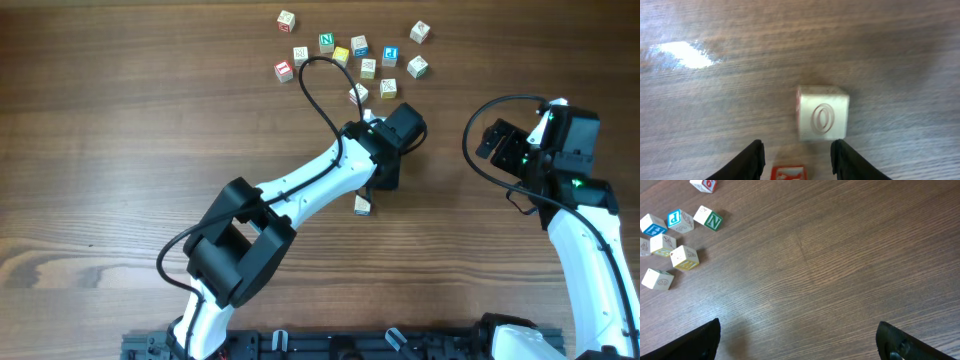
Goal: Form a tower
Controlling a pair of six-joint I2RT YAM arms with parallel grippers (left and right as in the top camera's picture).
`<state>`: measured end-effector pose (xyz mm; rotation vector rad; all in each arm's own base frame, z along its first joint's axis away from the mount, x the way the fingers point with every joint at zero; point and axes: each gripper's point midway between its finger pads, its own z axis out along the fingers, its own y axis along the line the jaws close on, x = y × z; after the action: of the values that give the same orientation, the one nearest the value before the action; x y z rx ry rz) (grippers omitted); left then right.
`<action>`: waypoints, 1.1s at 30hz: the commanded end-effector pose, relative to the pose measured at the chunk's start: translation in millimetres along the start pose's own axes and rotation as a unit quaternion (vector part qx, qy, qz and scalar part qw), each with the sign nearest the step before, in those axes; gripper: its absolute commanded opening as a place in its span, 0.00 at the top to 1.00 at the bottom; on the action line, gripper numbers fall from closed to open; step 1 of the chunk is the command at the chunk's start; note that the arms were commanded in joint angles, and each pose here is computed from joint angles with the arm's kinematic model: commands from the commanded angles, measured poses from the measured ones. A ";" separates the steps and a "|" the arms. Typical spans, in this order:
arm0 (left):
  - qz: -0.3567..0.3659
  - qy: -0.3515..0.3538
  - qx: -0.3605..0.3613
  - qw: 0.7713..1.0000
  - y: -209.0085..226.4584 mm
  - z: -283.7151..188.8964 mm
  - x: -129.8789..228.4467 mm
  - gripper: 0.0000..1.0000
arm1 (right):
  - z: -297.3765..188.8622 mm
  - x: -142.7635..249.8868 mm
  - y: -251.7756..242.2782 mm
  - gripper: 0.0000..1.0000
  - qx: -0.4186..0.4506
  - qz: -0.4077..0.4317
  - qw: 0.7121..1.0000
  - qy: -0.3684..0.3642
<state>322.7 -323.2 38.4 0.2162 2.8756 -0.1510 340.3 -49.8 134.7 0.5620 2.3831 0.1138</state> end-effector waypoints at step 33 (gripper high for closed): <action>0.016 -0.032 0.071 0.997 -5.7 -37.2 -29.3 0.73 | 0.8 -4.5 -2.2 0.00 0.010 0.001 1.000 -0.004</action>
<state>327.4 -326.4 62.7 0.2206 2.8688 -0.3101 340.4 -49.9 134.7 0.5619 2.3827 0.1138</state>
